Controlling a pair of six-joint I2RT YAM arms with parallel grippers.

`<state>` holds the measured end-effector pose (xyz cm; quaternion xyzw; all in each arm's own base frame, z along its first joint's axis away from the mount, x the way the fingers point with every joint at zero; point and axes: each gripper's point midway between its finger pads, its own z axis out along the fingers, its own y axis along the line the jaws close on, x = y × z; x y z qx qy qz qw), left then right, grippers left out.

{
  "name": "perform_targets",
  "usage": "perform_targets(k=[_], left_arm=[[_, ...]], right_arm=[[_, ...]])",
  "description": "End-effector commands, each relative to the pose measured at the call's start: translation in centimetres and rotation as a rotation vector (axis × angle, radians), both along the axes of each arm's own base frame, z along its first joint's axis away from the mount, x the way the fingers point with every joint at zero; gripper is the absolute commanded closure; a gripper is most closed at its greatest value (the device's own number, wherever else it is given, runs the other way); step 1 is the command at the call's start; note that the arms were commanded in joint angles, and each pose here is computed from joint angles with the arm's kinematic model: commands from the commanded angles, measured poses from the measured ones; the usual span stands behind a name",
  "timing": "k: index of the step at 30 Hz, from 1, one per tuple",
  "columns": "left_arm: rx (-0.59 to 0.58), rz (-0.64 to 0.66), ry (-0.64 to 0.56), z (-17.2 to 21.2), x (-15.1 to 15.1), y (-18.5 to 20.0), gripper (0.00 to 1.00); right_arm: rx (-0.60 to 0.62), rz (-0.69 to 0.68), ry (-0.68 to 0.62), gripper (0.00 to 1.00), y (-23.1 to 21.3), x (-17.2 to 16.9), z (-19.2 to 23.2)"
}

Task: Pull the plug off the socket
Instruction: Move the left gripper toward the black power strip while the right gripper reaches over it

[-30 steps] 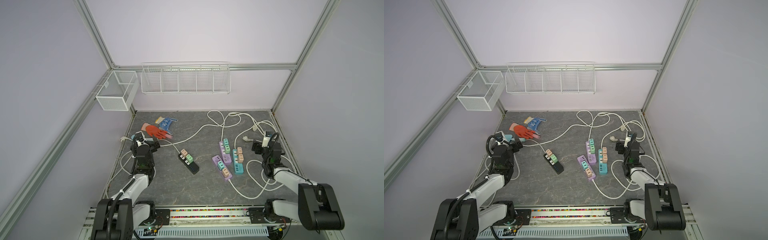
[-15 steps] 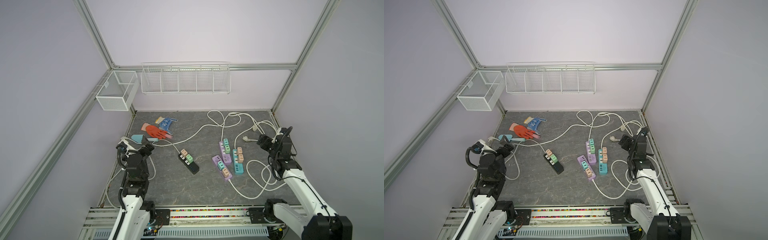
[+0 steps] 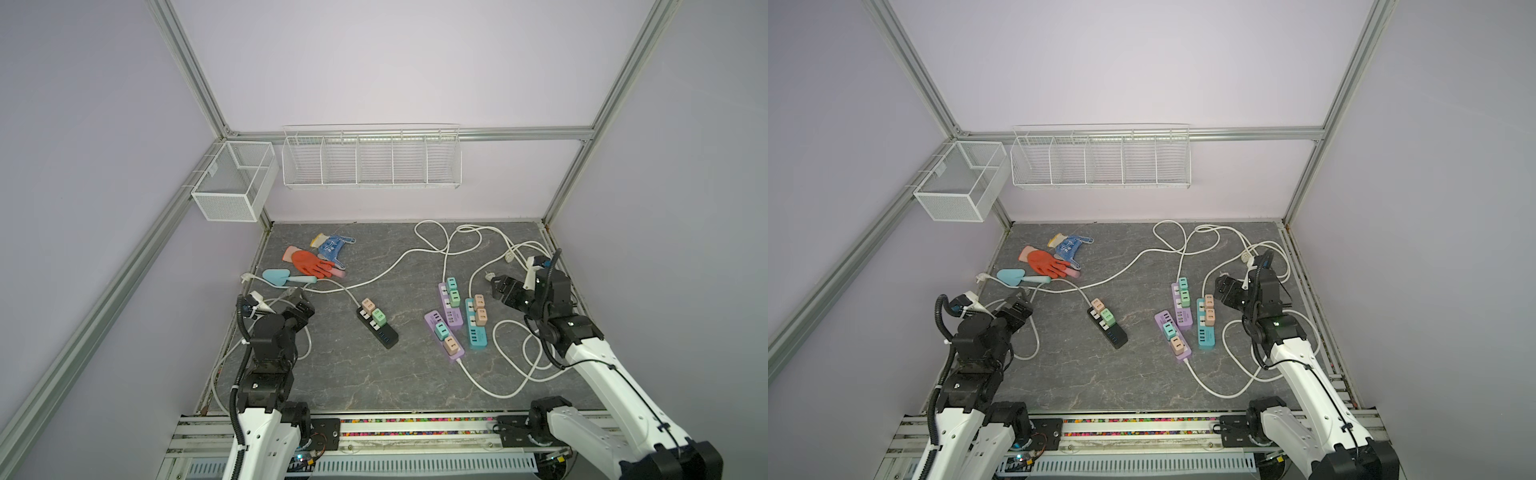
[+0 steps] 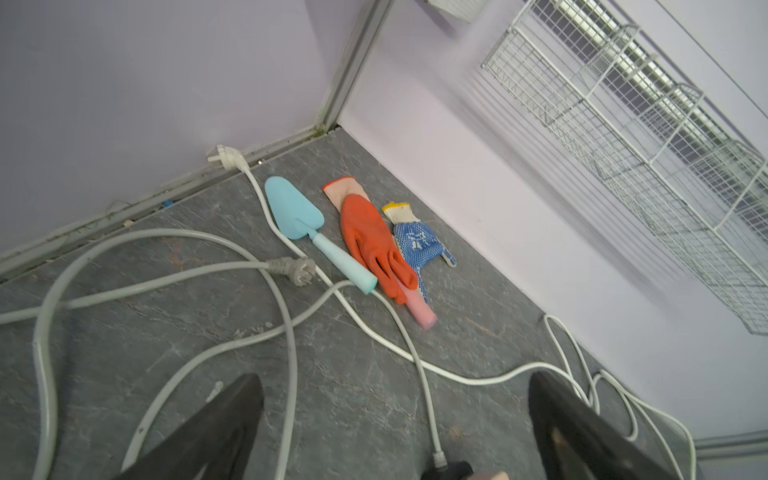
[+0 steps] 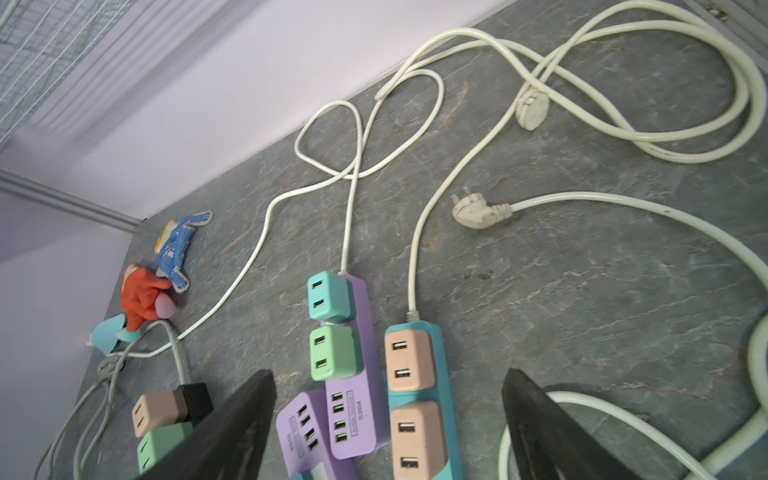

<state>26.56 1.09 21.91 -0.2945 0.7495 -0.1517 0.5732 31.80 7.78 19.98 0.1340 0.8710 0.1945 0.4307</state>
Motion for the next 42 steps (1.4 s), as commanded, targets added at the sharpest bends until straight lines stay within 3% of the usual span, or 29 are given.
perform_targets(k=[1,13,24,31,42], left_arm=[[-0.085,-0.111,0.059,-0.4,-0.8,-2.2,0.0],[-0.198,-0.31,0.262,-5.1,-2.2,-7.5,0.05],[-0.291,-0.405,0.352,-8.9,-2.4,-11.4,0.23],[-0.316,-0.456,0.39,-10.7,-2.6,-13.4,0.27],[-0.325,-0.501,0.425,-12.7,-1.5,-15.9,0.37]], right_arm=[[-0.025,0.117,0.065,0.12,3.0,-0.9,-0.9],[-0.21,0.487,0.123,0.12,13.9,-2.8,-0.6],[-0.329,0.751,0.156,0.12,23.8,-5.7,-4.0],[-0.371,0.857,0.178,0.1,27.6,-6.8,-6.8],[-0.426,0.898,0.137,0.01,31.0,-6.2,-8.4]])
